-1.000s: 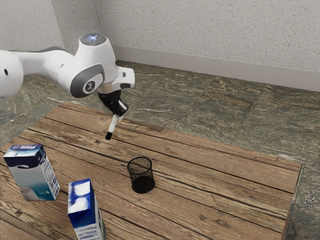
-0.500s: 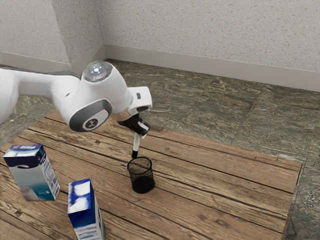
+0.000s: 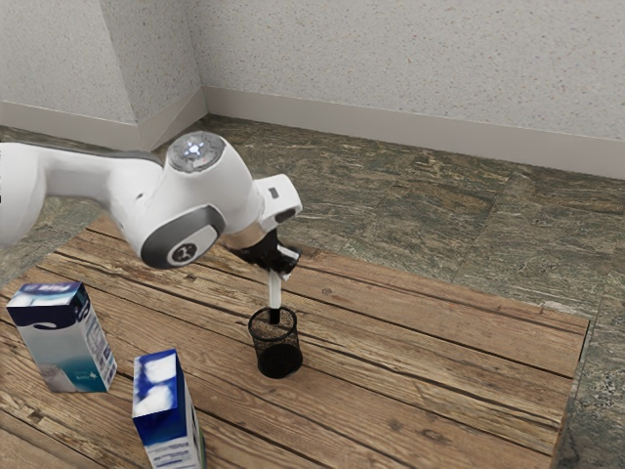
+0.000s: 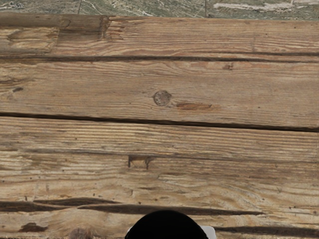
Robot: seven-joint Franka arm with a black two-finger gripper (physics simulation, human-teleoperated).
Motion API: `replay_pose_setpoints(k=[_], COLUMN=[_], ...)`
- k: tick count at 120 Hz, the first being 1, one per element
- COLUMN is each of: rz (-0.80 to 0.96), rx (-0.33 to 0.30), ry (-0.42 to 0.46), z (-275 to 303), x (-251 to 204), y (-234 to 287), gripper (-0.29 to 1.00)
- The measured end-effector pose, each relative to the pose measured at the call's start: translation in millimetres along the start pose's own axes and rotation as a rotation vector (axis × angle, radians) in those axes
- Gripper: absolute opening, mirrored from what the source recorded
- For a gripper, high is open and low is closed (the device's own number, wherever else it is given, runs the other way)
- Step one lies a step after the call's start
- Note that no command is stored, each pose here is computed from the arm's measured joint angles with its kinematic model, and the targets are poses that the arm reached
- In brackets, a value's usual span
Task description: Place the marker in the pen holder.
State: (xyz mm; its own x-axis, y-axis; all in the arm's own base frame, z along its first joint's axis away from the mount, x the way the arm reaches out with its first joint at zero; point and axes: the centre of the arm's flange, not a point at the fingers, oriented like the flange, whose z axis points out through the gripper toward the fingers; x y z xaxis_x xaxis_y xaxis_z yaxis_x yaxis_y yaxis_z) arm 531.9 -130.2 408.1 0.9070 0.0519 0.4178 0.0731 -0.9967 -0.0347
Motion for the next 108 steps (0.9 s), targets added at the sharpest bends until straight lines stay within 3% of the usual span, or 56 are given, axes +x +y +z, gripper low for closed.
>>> replay_pose_setpoints(k=[5,26,45,64,88,108], rz=[-0.005,-0.033,-0.053,-0.156,-0.179,-0.16], rx=[-0.002,-0.014,0.003,0.026,0.061,0.067], ry=[-0.002,-0.005,-0.012,0.038,-0.103,-0.258], z=[0.9,-0.2,-3.2,-90.9,-167.0,-179.0], x=[-1.1,-1.6,4.1,94.6,139.0,141.7], y=[2.5,5.6,-2.8,-20.7,-58.4,-93.2], gripper=[-0.04,0.34,0.53,0.62,0.67,0.69])
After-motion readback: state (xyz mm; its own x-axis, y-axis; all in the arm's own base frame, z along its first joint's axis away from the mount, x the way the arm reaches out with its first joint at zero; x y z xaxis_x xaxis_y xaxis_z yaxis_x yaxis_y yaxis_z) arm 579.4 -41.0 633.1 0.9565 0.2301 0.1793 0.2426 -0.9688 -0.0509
